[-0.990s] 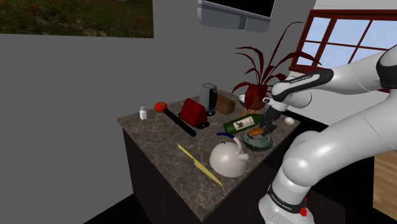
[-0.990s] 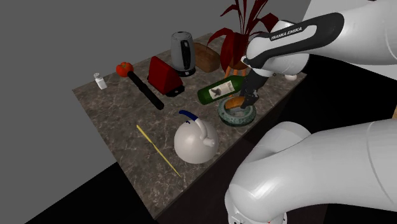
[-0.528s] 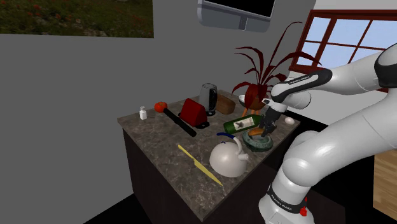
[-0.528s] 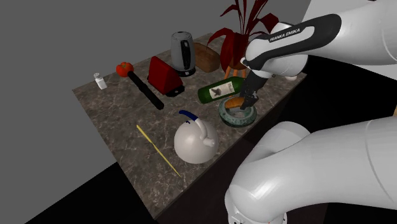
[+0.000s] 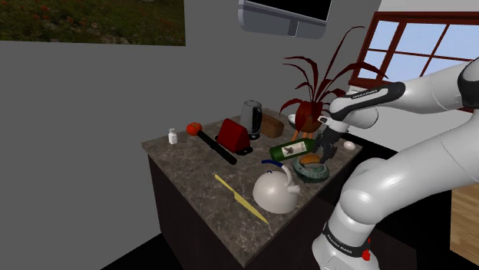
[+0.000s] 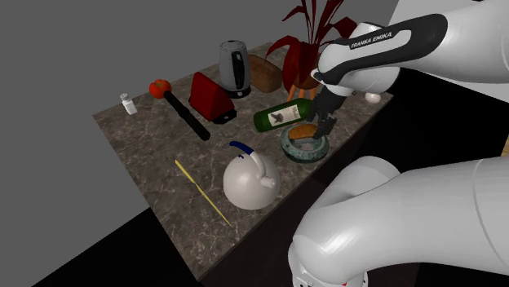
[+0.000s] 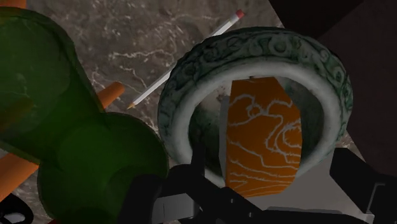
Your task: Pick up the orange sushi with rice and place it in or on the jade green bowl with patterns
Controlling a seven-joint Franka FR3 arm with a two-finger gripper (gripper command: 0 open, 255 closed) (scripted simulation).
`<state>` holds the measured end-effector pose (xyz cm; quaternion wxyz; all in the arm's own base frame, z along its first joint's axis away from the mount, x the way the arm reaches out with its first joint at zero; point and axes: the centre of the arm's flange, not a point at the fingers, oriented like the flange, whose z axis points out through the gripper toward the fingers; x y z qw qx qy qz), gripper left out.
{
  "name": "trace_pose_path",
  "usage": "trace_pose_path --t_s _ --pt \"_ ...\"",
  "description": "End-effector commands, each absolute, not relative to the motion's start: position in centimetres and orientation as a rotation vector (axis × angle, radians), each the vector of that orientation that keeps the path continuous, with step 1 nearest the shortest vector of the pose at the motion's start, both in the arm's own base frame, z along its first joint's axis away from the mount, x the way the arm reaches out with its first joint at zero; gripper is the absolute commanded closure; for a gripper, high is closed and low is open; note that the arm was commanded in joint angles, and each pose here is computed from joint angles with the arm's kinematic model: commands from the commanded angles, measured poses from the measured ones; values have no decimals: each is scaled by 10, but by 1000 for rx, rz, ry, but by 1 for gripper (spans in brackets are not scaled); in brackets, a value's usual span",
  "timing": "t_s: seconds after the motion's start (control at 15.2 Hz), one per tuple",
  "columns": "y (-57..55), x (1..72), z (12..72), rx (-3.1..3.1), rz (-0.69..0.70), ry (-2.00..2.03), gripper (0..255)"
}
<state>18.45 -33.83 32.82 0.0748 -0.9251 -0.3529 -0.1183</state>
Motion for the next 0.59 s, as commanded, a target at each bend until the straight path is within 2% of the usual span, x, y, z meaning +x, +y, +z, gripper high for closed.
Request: trace_pose_path --t_s 0.0,0.53 --pt "-344 182 352 -2774 -353 -1058 0" --pt "-346 180 362 -2774 -353 -1058 0"
